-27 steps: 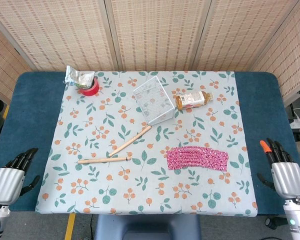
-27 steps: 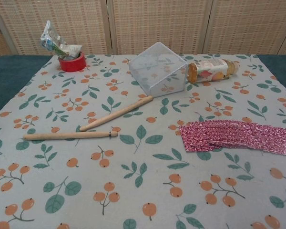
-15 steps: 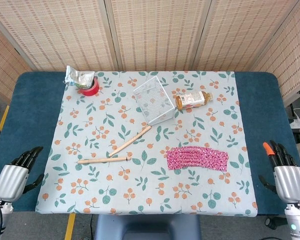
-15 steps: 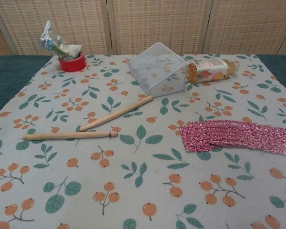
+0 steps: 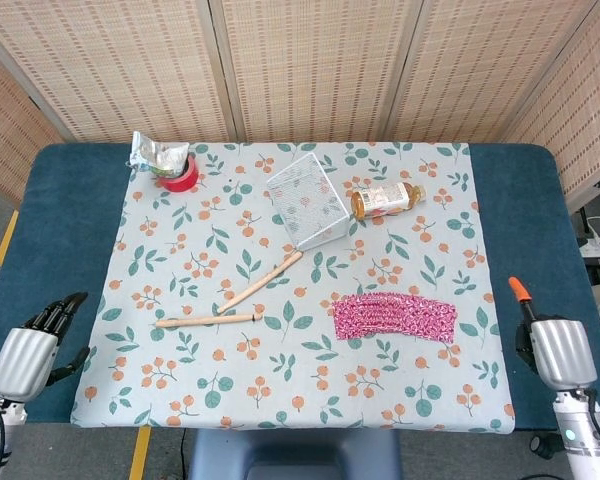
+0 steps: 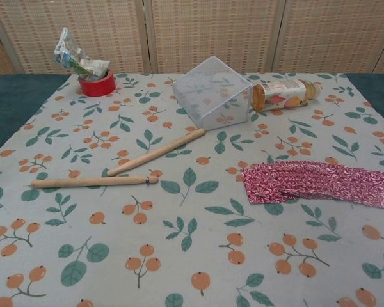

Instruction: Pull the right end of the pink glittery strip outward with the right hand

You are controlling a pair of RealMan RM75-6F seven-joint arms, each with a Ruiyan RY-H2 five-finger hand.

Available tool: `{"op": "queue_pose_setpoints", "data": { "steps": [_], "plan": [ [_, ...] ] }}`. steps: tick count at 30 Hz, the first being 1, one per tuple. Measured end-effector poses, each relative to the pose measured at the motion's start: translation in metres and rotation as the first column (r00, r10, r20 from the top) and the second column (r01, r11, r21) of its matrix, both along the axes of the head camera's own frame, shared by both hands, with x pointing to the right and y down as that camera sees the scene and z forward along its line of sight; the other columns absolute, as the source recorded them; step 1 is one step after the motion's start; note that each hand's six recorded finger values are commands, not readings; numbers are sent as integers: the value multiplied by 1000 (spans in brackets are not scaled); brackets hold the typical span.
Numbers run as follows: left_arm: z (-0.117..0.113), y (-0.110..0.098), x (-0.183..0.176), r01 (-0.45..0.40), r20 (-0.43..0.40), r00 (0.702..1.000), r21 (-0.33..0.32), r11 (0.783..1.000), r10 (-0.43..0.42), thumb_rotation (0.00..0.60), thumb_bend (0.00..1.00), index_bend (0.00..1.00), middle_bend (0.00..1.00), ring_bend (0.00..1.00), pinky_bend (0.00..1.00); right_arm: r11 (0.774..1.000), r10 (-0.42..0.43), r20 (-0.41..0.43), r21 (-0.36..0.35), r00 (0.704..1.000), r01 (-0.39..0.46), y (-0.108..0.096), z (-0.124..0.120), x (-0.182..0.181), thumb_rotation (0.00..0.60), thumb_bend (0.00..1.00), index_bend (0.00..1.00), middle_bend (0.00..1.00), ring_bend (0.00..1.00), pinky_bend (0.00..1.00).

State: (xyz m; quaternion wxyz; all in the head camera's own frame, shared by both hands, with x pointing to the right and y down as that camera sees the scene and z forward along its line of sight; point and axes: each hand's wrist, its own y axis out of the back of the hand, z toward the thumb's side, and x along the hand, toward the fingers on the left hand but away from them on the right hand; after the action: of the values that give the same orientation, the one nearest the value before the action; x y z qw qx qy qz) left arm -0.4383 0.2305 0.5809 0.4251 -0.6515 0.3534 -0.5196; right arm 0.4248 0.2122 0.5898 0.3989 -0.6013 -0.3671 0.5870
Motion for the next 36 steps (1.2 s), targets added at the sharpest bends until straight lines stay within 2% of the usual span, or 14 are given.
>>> {"op": "queue_pose_setpoints", "data": {
  "steps": [4, 8, 11, 15, 24, 36],
  "plan": [
    [3, 1, -2, 8, 10, 1000, -21, 1000, -8, 600, 297, 58, 143, 206, 488, 994, -27, 9, -102, 1000, 27, -3, 27, -2, 600, 883, 36, 853, 754, 745],
    [1, 2, -3, 19, 11, 1000, -24, 1000, -18, 600, 297, 58, 143, 206, 489, 975, -65, 31, -210, 997, 70, -3, 52, -10, 600, 911, 50, 858, 757, 746],
    [-1, 1, -3, 22, 6, 1000, -17, 1000, -22, 600, 297, 58, 143, 206, 489, 959, -105, 38, -260, 994, 112, -6, 64, -20, 600, 914, 80, 859, 758, 747],
    [0, 1, -4, 27, 6, 1000, -22, 999, -27, 600, 297, 59, 143, 206, 489, 947, -134, 36, -289, 990, 139, -1, 72, -27, 600, 914, 116, 860, 758, 747],
    [1, 1, -3, 24, 3, 1000, -24, 999, -24, 600, 297, 60, 143, 207, 489, 919, -189, 13, -350, 982, 182, 14, 83, -32, 600, 918, 130, 862, 759, 747],
    [1, 0, -4, 29, 2, 1000, -26, 999, -28, 600, 300, 62, 143, 207, 489, 898, -194, 6, -401, 981, 180, 19, 95, -36, 600, 918, 132, 862, 759, 747]
  ]
}}
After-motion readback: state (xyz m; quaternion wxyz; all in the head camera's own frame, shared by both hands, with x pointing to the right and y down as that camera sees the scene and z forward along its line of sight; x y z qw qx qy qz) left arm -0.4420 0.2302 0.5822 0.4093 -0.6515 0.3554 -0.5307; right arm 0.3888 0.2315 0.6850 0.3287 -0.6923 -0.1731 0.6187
